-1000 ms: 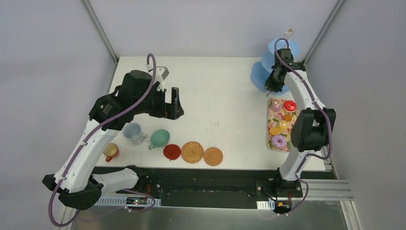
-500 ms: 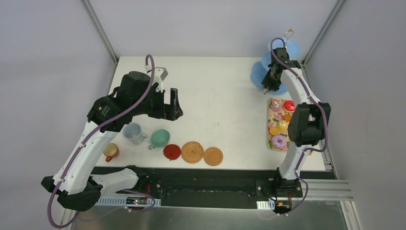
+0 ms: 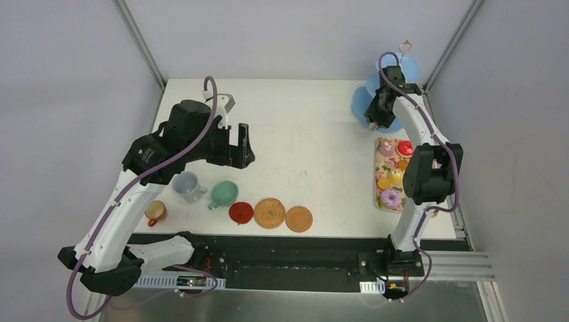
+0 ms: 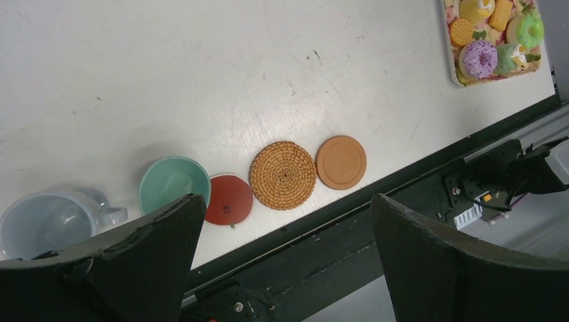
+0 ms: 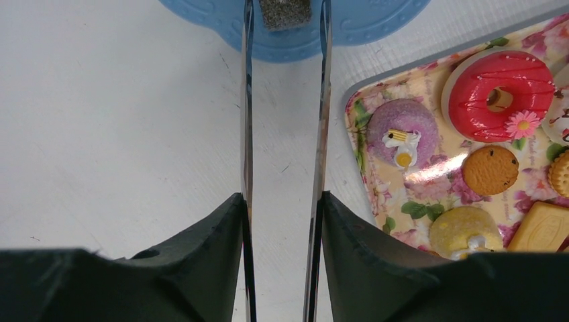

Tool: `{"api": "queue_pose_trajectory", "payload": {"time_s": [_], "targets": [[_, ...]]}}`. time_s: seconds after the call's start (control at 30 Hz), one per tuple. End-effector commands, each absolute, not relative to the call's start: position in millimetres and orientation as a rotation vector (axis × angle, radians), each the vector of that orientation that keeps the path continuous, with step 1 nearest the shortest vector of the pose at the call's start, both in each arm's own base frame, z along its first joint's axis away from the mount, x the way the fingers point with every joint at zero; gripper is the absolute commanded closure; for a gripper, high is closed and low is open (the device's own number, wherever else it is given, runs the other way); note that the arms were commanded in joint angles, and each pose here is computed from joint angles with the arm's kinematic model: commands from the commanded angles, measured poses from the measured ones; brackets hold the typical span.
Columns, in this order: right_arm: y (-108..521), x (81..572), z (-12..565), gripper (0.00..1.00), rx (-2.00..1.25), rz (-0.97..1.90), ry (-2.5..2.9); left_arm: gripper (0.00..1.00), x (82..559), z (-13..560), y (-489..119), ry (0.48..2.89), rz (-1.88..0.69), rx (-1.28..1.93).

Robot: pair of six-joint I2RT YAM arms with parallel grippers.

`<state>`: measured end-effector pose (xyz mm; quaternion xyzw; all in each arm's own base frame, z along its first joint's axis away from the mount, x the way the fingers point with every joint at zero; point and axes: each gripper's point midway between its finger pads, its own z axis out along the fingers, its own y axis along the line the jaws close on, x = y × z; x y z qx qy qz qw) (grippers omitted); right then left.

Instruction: Serve the afternoon tea

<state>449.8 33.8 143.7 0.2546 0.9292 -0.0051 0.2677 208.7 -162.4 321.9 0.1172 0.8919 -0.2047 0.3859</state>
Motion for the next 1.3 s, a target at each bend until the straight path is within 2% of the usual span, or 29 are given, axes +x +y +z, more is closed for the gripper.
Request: {"api": "queue_pose_trajectory", "payload": {"time_s": [0.0,0.37,0.6,0.83,1.27], "targets": [[35.1,454.1,175.2,0.53,0.65,0.007,2.448,0.01,207.0,328.5,-157.8,2.252,-0.49,0.317],[47.9,423.3,213.2,0.52,0.552,0.099,2.48,0.01,208.7,338.3,-157.3,2.227,-0.494,0.3],[45.1,370.3,233.4,0.52,0.549,0.11,2.519,0.01,206.8,345.2,-158.7,2.218,-0.513,0.304],[37.0,315.2,221.1,0.52,0.563,0.096,2.583,0.01,206.5,355.9,-156.0,2.187,-0.508,0.309],[14.9,318.6,186.9,0.5,0.622,0.044,2.679,0.01,207.7,365.5,-142.7,2.138,-0.435,0.323]]}}
